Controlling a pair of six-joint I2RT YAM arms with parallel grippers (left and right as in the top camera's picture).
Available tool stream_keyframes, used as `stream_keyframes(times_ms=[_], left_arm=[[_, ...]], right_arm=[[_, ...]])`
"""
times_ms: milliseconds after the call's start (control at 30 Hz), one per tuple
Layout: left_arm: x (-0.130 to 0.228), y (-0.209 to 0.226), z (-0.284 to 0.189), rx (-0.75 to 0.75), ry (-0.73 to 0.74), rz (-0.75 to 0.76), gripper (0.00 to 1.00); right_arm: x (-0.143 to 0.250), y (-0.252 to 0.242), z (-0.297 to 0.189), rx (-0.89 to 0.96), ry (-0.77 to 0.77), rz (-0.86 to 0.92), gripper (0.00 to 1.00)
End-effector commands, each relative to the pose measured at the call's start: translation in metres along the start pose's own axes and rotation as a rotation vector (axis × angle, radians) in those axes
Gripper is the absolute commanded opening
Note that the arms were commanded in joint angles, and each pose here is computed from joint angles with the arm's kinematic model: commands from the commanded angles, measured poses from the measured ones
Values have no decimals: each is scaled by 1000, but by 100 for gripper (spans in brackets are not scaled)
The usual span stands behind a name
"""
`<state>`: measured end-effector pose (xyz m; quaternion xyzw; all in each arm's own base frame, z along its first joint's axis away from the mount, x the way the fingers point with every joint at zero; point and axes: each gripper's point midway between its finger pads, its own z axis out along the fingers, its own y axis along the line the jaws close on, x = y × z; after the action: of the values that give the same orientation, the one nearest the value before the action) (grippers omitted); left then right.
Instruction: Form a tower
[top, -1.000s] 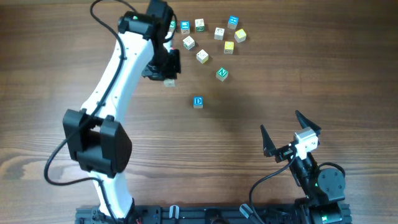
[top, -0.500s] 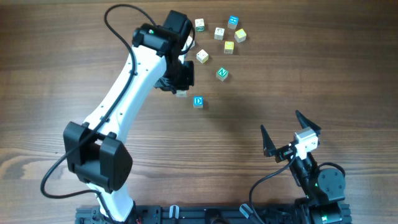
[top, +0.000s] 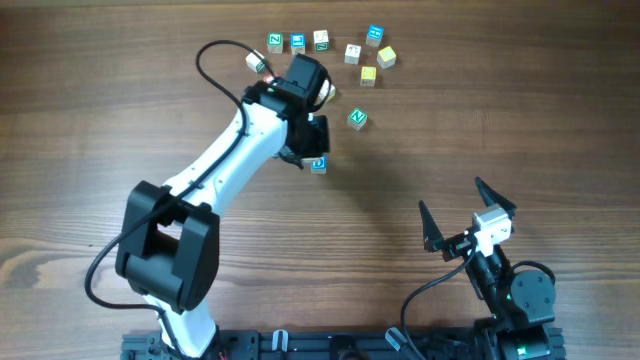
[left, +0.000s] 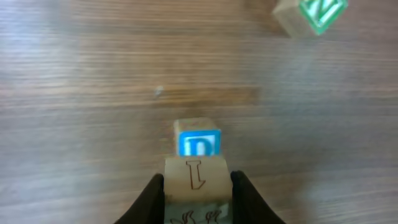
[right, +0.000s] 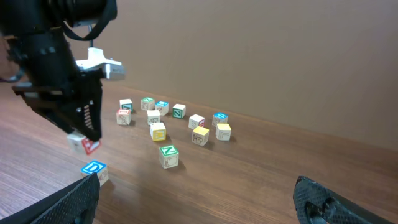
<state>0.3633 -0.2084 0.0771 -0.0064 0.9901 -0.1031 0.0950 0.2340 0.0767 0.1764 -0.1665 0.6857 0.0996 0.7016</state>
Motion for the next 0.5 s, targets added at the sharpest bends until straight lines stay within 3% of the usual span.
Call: stream_keyframes(times_ms=[0, 167, 467], left_arm=[[-1, -1, 4, -40, -51, 17, 6], [1, -5, 7, -48, -61, 36, 10], [5, -4, 7, -58, -51, 42, 6]], right_arm=[[-2, -1, 0, 4, -7, -10, 100], [-2, -1, 0, 4, -7, -10, 100], [-2, -1, 0, 4, -7, -10, 100]])
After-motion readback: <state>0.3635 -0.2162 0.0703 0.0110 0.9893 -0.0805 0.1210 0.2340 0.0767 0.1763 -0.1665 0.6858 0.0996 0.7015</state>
